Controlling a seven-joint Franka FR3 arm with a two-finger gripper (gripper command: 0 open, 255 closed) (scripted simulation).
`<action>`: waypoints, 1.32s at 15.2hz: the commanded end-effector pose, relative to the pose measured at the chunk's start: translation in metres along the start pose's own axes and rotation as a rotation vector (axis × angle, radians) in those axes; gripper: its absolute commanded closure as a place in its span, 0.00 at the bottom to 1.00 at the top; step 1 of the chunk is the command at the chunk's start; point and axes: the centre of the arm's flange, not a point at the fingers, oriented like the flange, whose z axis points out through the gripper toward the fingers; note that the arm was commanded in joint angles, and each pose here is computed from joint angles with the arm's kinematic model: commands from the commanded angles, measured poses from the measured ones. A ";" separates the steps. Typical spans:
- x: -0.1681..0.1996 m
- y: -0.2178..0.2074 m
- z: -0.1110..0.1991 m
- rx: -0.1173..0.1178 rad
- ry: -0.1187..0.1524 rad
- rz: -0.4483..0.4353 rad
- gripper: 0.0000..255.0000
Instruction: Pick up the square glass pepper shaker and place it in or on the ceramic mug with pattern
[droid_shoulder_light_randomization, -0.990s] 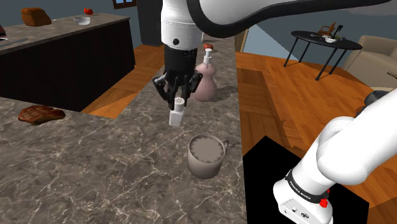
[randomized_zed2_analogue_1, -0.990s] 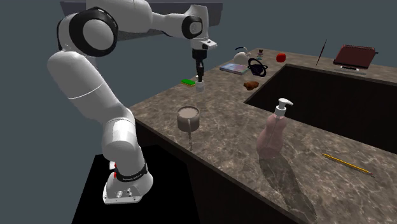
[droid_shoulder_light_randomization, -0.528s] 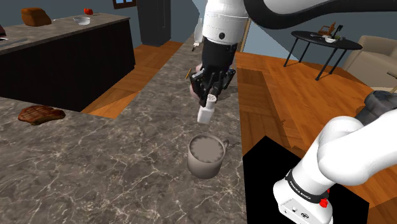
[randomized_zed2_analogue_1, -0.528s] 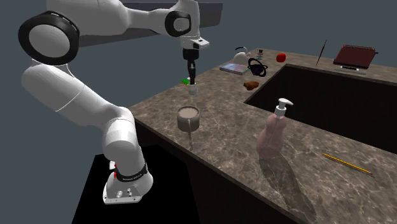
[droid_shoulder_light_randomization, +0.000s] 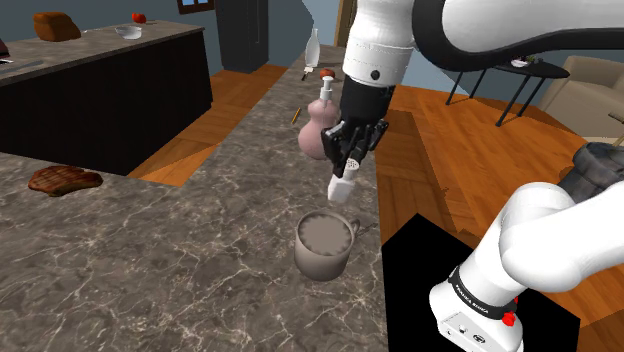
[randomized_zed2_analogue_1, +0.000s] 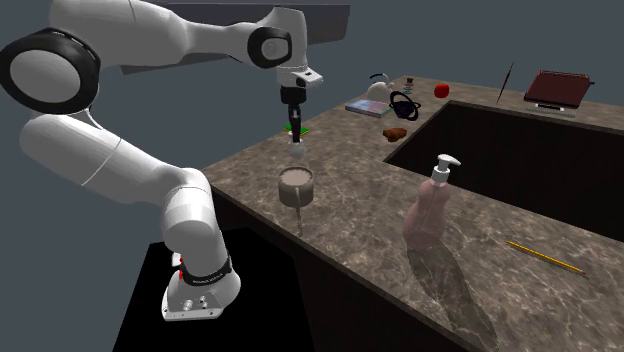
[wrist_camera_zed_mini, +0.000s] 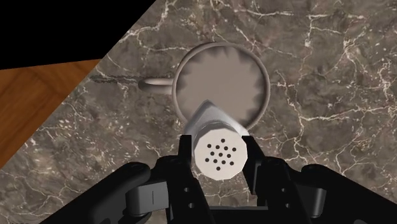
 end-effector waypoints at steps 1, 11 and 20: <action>-0.002 0.002 0.011 0.000 0.000 0.000 1.00; -0.003 0.003 0.063 0.000 0.000 0.000 1.00; -0.003 0.004 0.081 0.000 0.000 0.000 1.00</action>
